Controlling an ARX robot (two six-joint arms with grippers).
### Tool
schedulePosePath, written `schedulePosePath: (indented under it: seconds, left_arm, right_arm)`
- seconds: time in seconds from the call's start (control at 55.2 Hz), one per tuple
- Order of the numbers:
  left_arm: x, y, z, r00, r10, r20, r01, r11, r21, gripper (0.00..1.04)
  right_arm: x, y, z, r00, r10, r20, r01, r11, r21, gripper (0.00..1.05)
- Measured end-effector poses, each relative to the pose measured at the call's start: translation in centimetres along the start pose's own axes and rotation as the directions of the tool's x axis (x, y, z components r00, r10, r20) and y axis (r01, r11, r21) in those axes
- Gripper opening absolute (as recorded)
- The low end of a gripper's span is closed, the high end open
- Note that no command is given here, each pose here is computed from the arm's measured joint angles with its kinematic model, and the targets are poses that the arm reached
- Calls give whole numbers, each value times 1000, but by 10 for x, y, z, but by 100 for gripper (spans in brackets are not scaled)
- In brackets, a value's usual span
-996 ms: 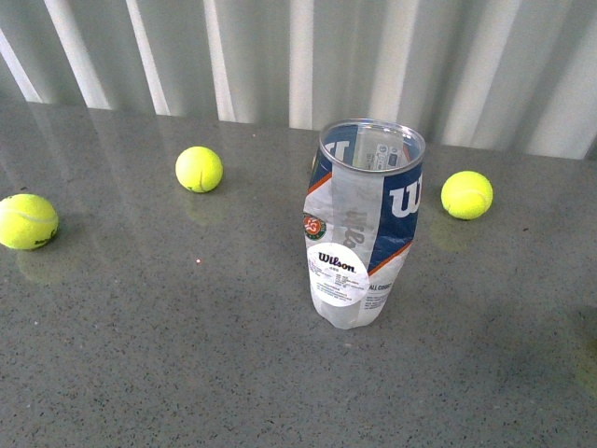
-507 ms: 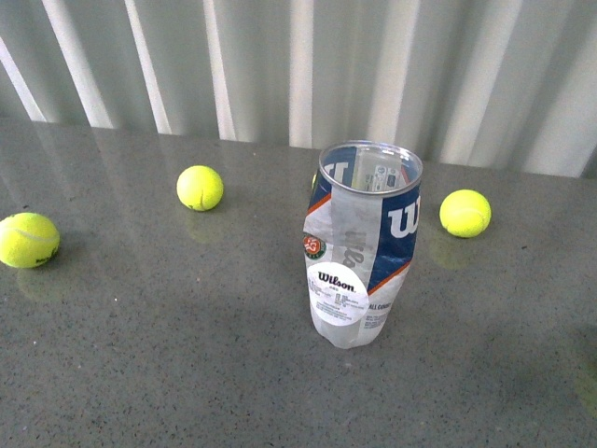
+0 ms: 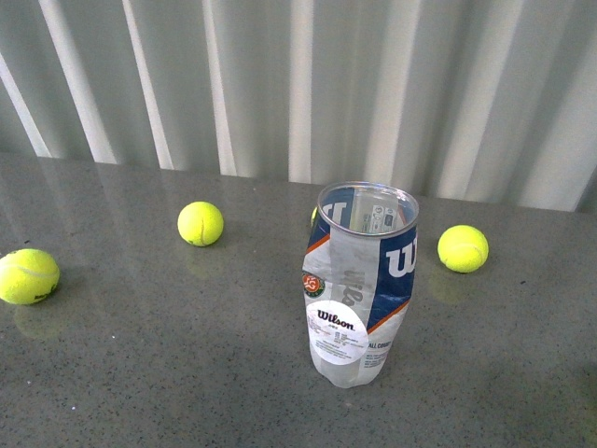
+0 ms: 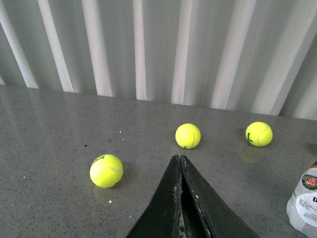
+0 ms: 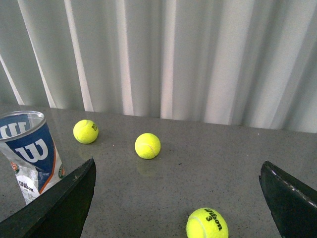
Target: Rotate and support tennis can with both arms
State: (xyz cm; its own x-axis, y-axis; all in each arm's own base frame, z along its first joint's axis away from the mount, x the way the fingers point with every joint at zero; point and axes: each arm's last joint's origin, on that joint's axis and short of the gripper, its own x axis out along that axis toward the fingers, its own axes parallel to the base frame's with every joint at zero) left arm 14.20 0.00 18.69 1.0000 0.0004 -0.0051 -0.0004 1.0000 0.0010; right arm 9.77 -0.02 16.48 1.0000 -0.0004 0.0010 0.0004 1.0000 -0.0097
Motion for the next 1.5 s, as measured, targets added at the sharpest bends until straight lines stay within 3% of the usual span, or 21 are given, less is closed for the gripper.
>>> schedulePosePath:
  seconds: [0.453, 1.503]
  left_arm:
    - [-18, 0, -14, 1000, 0, 7, 0, 1000, 0, 4]
    - [-45, 0, -15, 1000, 0, 27, 0, 1000, -3, 4]
  right_arm:
    - [0, 0, 0, 1000, 0, 0, 0, 1000, 0, 97]
    - [0, 0, 0, 1000, 0, 0, 0, 1000, 0, 97]
